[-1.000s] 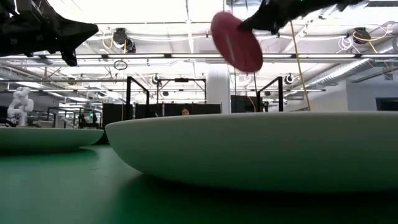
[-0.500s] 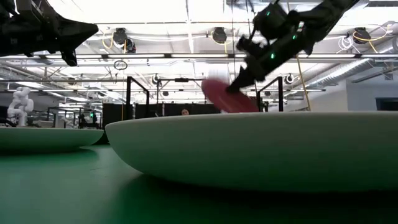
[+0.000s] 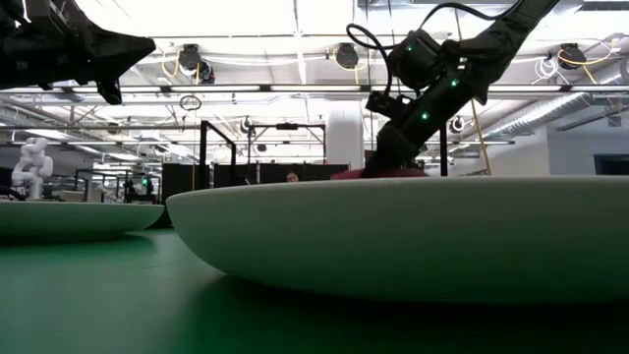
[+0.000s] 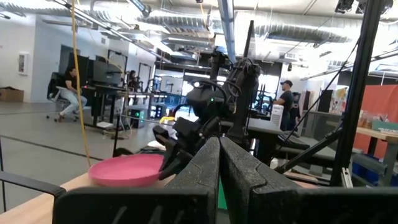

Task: Place and stack plates onto a shelf
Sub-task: Put the pink plate on the shelf

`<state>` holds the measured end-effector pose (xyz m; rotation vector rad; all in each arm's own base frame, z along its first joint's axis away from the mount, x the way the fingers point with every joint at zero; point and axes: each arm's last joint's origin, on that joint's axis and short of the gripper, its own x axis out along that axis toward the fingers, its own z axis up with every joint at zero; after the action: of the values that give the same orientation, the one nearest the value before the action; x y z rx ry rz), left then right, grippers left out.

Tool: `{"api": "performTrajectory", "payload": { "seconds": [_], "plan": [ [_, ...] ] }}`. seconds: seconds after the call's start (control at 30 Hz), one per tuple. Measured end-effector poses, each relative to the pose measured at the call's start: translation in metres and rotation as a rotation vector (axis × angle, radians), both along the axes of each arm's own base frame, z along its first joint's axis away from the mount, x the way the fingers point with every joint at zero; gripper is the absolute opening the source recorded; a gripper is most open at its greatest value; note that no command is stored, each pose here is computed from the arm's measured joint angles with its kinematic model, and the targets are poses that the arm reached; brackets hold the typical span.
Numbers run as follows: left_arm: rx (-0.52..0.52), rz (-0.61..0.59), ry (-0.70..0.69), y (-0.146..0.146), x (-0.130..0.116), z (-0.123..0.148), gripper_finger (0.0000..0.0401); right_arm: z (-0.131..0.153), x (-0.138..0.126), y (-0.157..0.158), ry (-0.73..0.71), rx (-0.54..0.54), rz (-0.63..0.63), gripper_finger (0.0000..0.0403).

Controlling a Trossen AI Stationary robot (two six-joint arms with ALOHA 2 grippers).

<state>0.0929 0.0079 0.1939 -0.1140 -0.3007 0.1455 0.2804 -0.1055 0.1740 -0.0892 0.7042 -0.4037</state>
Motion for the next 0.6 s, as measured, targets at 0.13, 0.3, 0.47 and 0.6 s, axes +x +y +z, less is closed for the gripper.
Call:
{"api": "performTrajectory", "payload": {
  "seconds": [0.13,0.3,0.47,0.6],
  "plan": [
    [0.0,0.0,0.0,0.0,0.0,0.0,0.0017,-0.0001,0.0,0.0,-0.003,0.006,-0.006,0.0045],
    [0.0,0.0,0.0,0.0,0.0,0.0,0.0017,0.0006,0.0006,0.0002,-0.011,0.005,-0.003,0.006],
    [0.0,0.0,0.0,0.0,0.0,0.0,0.0017,0.0011,0.001,0.0001,-0.026,0.016,-0.015,0.007],
    [0.0,0.0,0.0,0.0,0.0,0.0,0.0017,0.0009,0.0009,0.0003,-0.037,0.042,-0.031,0.007]
  ]
}}
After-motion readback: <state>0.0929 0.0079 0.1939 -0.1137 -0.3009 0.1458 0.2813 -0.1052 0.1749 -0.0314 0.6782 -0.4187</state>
